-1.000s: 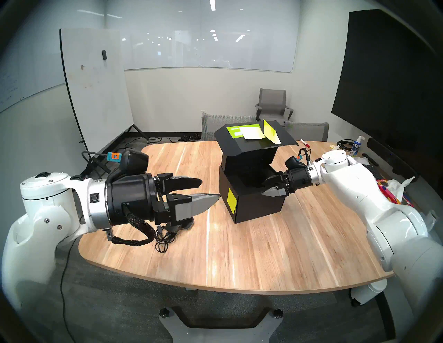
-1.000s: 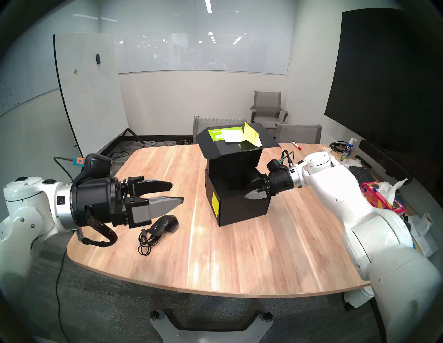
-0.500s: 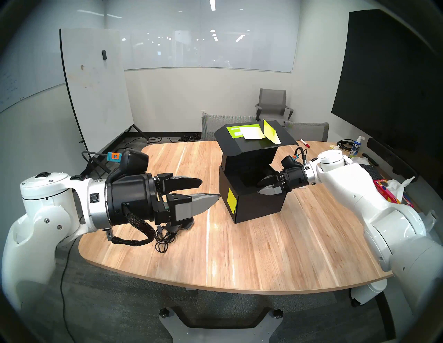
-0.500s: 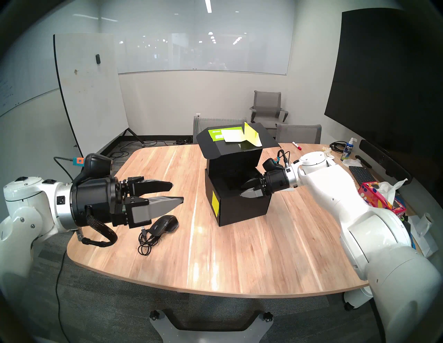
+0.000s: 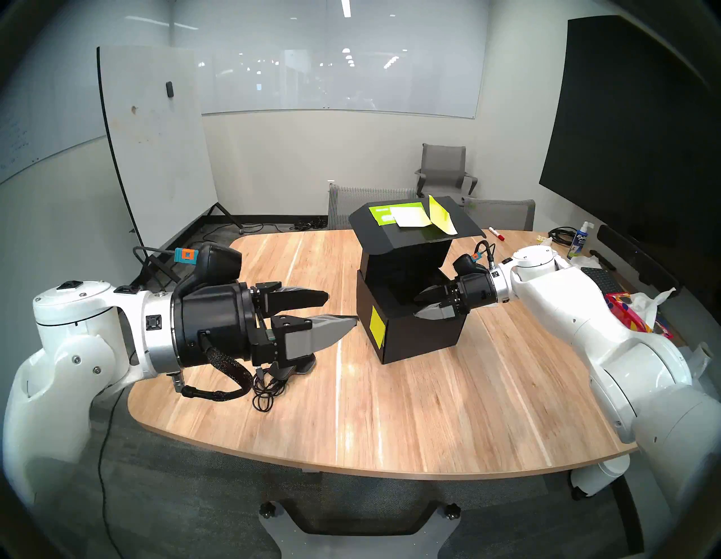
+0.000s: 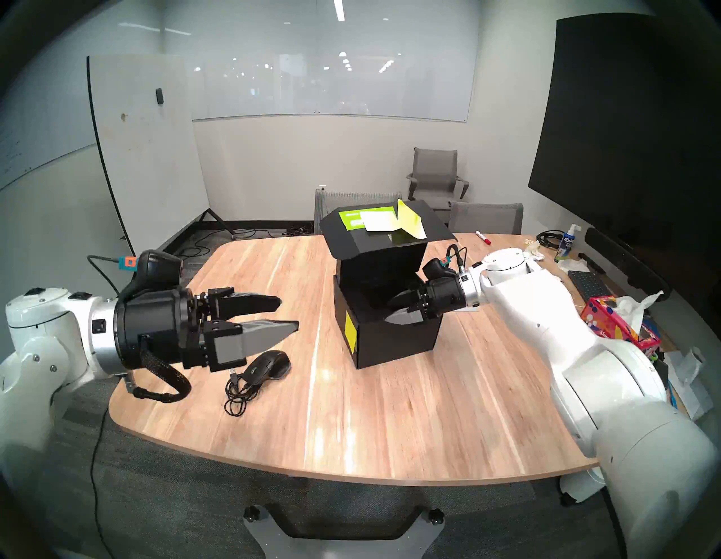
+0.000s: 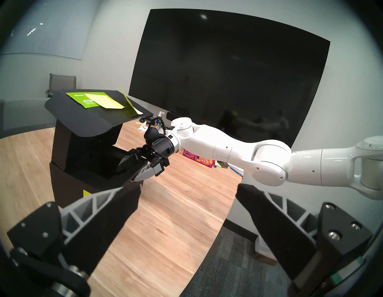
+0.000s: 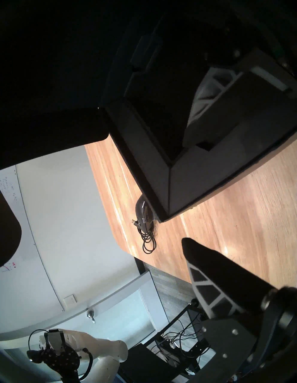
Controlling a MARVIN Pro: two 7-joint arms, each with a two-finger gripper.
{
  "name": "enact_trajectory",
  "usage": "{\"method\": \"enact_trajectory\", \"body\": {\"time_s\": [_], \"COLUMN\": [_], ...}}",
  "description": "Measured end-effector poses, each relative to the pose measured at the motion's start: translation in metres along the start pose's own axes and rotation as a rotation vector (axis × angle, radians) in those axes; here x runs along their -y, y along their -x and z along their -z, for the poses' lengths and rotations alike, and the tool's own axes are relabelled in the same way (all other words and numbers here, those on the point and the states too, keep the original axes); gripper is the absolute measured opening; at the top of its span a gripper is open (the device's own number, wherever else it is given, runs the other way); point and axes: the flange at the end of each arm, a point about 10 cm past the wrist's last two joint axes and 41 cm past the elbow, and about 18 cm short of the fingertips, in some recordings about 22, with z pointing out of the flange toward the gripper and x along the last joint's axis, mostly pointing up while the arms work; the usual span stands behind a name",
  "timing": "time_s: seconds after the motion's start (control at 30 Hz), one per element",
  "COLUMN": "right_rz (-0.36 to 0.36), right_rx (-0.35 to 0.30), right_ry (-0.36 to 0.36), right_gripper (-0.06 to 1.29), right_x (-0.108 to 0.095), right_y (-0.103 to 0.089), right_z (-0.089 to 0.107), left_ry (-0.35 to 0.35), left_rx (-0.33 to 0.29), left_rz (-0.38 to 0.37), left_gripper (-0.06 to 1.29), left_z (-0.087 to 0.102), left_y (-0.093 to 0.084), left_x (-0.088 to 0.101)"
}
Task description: Open the box and place the mouse inside
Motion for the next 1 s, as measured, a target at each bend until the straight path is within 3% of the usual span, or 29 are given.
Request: {"method": "enact_trajectory", "body": {"time_s": [1.0], "right_rz": [0.065], "right_rx": [-0.021], "right_ry": [0.024], "right_gripper": [1.19], "right_x": [-0.001], "right_y": [0.007], "right_z": [0.018], "left_ry": [0.000], "left_rx": [0.000], "left_rz": [0.001], "left_gripper": [1.27], "left_z": [0.000], "left_y": [0.000], "left_x": [0.000]}}
